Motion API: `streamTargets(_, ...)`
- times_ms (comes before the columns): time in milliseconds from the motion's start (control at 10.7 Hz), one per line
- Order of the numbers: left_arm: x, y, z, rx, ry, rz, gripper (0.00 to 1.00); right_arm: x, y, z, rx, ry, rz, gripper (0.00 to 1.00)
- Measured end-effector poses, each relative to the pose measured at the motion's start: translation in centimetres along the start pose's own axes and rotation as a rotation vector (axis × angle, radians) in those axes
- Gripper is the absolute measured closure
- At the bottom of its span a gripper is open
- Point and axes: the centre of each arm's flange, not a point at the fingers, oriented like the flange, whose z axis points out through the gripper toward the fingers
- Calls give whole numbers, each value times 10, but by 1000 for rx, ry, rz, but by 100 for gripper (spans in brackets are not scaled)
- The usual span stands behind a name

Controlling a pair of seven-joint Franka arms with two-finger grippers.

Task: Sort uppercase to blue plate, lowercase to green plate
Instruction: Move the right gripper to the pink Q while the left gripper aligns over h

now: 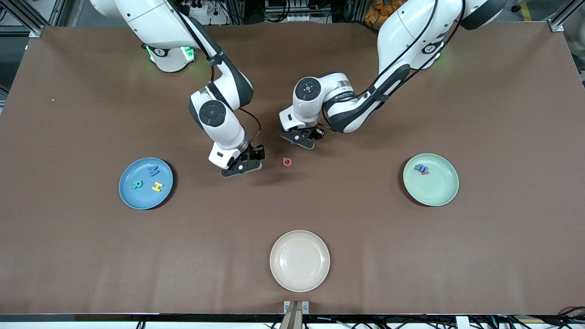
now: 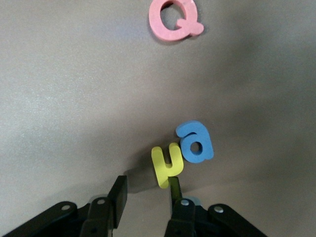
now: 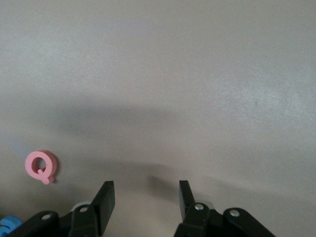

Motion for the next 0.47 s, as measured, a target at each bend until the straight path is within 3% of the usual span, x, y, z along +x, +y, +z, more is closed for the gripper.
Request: streamTargets(467,-1,6,0,-3,3,8,58,1,0,1,2,8,3,38)
